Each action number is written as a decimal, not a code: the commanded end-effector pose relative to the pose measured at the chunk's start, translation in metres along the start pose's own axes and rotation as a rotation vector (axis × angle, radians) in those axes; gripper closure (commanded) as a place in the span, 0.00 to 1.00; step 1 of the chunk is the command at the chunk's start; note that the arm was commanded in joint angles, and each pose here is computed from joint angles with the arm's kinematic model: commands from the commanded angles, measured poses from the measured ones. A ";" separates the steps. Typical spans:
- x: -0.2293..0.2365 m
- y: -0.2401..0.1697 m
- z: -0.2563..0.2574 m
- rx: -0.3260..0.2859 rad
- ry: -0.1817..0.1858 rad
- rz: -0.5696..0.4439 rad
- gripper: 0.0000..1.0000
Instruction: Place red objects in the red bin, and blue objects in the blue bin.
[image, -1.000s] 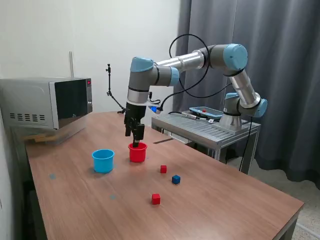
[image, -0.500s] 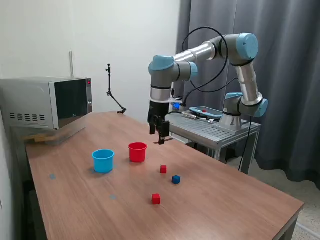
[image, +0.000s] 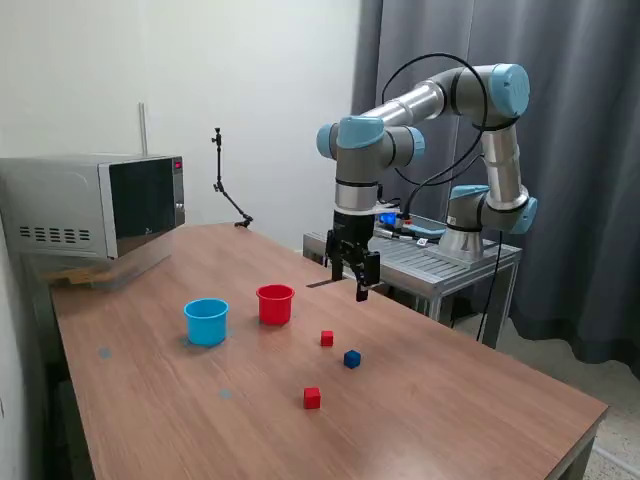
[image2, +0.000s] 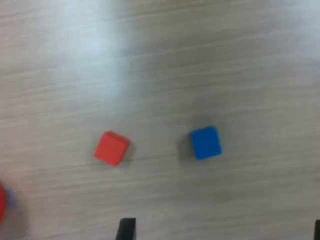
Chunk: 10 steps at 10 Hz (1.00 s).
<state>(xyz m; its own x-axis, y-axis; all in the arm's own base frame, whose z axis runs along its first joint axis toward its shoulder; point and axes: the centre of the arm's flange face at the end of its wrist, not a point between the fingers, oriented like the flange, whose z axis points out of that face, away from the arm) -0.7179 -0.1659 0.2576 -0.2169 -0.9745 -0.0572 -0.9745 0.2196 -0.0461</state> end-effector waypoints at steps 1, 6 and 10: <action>0.015 -0.021 0.027 0.053 -0.009 -0.027 0.00; 0.025 -0.038 0.067 0.067 0.027 -0.054 0.00; 0.029 -0.033 0.095 0.072 0.030 -0.138 0.00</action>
<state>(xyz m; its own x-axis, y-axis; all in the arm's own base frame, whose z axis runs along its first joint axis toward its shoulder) -0.6852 -0.1961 0.1719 -0.1199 -0.9925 -0.0219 -0.9847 0.1217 -0.1247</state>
